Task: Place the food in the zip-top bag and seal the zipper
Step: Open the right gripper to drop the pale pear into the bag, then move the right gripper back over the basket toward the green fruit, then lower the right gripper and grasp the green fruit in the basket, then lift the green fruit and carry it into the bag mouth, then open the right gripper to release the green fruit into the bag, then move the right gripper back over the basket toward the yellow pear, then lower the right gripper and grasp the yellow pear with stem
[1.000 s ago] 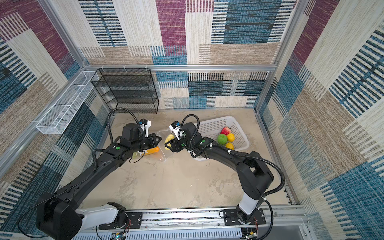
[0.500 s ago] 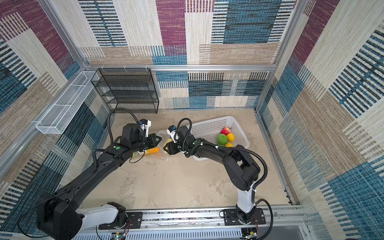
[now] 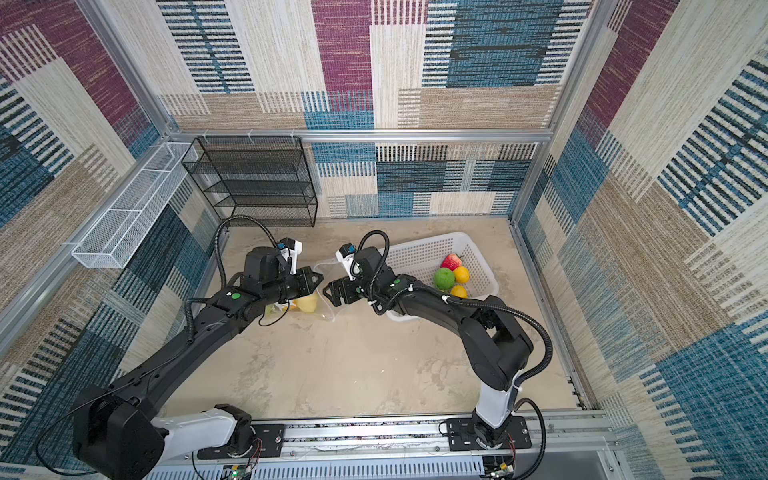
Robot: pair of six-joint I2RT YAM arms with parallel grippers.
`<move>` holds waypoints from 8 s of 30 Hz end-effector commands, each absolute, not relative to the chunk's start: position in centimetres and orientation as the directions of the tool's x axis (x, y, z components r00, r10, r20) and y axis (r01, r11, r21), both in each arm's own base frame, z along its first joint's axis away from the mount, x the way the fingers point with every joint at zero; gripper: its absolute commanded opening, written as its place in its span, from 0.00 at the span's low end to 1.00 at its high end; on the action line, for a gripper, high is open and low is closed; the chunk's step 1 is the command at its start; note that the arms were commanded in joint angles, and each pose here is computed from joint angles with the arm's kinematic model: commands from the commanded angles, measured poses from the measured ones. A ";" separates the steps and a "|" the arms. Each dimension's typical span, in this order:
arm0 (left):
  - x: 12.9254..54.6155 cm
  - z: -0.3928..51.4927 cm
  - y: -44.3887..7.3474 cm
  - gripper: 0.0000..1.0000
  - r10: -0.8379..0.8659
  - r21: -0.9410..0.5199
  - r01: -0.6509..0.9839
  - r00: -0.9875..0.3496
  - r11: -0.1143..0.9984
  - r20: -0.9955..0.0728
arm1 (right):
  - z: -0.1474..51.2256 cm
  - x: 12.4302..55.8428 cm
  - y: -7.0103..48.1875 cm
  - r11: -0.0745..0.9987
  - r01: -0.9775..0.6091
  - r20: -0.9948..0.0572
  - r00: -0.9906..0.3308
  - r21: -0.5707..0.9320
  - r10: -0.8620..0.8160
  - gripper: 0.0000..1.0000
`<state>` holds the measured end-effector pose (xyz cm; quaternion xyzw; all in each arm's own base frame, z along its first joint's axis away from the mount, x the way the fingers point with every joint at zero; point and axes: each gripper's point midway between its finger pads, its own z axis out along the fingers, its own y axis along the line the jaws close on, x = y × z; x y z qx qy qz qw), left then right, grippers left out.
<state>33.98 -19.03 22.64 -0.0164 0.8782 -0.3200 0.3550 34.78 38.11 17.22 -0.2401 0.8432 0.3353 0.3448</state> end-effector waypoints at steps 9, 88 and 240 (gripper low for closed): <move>34.8 22.9 -18.8 0.00 -0.274 -0.568 0.195 -0.723 0.800 -0.635 | 19.1 36.5 34.6 0.784 -0.517 -0.766 -0.637 0.343 -0.085 0.99; 35.2 23.0 -20.2 0.00 -0.160 -0.447 0.267 -0.684 0.854 -0.712 | 6.4 45.6 6.8 0.997 0.070 -0.566 -0.822 0.017 0.067 0.82; 35.1 22.4 -20.4 0.00 -0.181 -0.477 0.249 -0.704 0.843 -0.687 | 8.7 46.6 7.4 0.959 -0.083 -0.576 -0.812 0.273 0.094 0.75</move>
